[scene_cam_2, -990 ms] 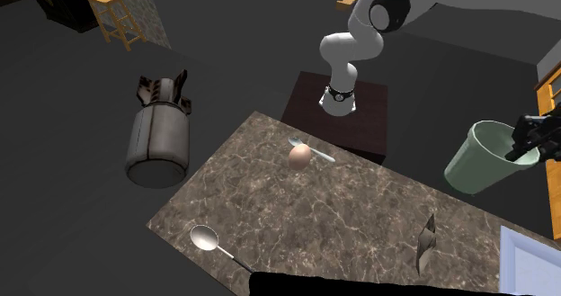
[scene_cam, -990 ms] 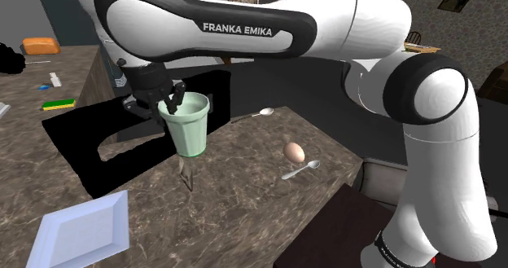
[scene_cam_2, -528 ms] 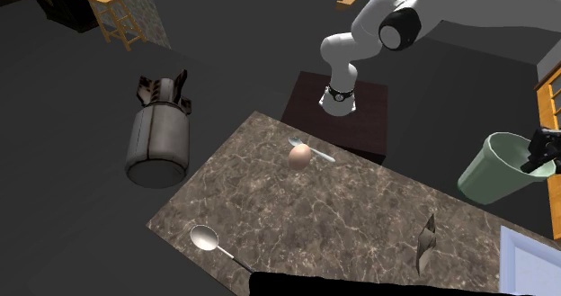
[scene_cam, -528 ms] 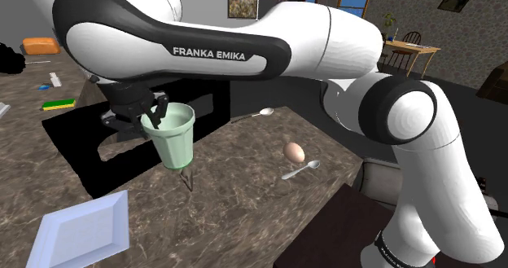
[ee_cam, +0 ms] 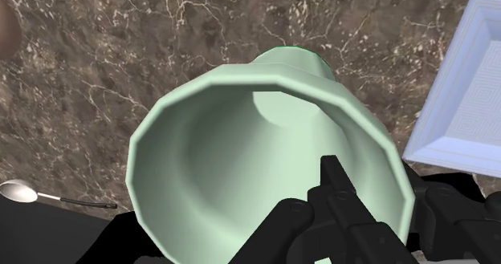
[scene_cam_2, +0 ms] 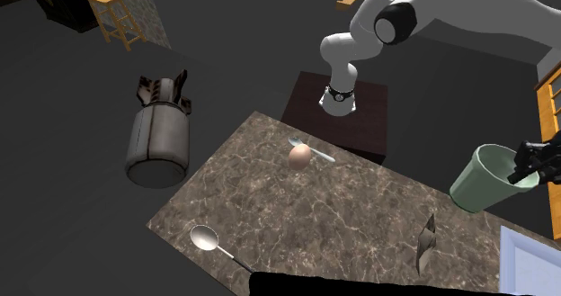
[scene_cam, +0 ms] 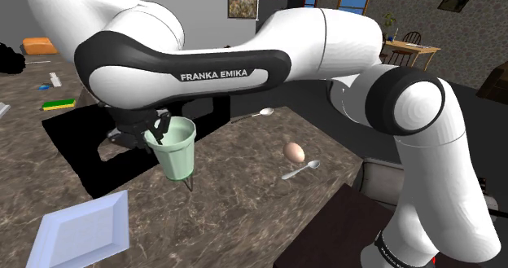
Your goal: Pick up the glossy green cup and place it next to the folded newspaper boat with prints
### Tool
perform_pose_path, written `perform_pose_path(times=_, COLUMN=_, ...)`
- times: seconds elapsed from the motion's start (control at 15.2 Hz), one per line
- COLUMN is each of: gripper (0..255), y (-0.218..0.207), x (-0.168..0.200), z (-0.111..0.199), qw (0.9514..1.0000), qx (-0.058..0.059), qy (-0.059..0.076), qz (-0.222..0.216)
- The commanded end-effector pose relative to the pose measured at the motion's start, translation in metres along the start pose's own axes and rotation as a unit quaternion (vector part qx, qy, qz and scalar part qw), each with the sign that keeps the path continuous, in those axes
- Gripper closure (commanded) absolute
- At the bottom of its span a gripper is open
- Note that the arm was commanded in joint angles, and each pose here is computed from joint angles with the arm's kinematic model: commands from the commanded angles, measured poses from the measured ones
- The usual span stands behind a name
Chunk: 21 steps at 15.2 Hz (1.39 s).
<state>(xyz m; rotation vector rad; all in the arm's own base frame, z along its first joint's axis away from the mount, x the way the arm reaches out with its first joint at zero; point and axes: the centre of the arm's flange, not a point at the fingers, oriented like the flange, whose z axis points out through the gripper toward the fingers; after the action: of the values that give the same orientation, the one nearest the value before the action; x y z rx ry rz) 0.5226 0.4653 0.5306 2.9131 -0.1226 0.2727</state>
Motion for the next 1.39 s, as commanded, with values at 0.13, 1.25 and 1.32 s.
perform_pose_path(times=0.13, gripper=255, y=-0.003, x=-0.004, z=0.020, qw=1.0000, qx=0.000, qy=0.000, qz=0.000)
perform_pose_path(times=1.25, gripper=255, y=-0.021, x=-0.022, z=0.107, qw=1.0000, qx=0.000, qy=0.000, qz=0.000)
perform_pose_path(times=1.32, gripper=255, y=-0.022, x=-0.023, z=0.112, qw=1.0000, qx=0.000, qy=0.000, qz=0.000)
